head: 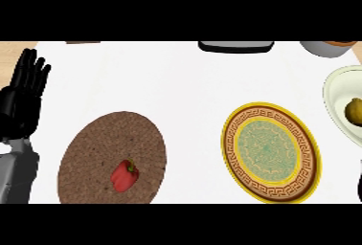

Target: Pick the lemon from the plate and place it in the bowl

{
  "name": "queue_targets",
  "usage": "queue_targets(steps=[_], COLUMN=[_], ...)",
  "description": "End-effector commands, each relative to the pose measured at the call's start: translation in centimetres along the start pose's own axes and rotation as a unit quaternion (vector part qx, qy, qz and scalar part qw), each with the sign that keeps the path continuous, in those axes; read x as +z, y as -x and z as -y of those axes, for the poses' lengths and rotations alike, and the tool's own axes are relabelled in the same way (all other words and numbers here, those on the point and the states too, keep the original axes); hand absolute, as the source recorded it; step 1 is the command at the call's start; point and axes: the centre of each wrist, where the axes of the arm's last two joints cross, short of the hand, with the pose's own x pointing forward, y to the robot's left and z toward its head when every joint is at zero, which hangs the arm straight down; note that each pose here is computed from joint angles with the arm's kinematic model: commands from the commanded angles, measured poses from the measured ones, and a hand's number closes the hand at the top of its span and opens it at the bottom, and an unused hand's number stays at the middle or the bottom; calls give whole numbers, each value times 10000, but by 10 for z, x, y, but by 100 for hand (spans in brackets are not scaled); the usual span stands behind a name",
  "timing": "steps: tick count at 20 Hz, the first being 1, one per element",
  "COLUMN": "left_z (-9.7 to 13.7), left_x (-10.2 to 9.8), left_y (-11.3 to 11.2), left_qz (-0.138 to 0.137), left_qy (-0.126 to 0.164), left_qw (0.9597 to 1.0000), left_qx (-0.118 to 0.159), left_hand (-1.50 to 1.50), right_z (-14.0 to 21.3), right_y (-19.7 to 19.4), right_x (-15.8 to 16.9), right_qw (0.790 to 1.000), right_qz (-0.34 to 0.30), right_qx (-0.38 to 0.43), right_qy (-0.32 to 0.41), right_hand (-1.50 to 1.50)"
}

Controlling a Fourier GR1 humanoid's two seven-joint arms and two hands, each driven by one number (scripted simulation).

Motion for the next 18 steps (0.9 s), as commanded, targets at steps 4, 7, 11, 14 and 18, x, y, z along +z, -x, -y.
queue_targets(steps=[4,7,11,14,18], left_z=[-4,3,-5,-5,-5], left_x=[2,8,4,4,6], left_y=[-5,5,1,2,3], left_qz=[51,-12,17,-8,-6], left_qy=[72,15,-28,-13,11], left_qw=[10000,10000,10000,10000,10000], left_qx=[18,39,52,12,90], left_hand=[0,0,0,0,0], right_z=[62,79,103,110,118], right_y=[-2,8,-1,1,0], right_x=[37,63,78,90,98], right_qw=[9928,9912,9892,9878,9884], right_qz=[-309,-192,-145,-119,-57], right_qx=[-601,-752,-896,-1002,-1044], right_qy=[991,1072,1153,1184,1104], right_hand=[-150,-150,-150,-150,-150])
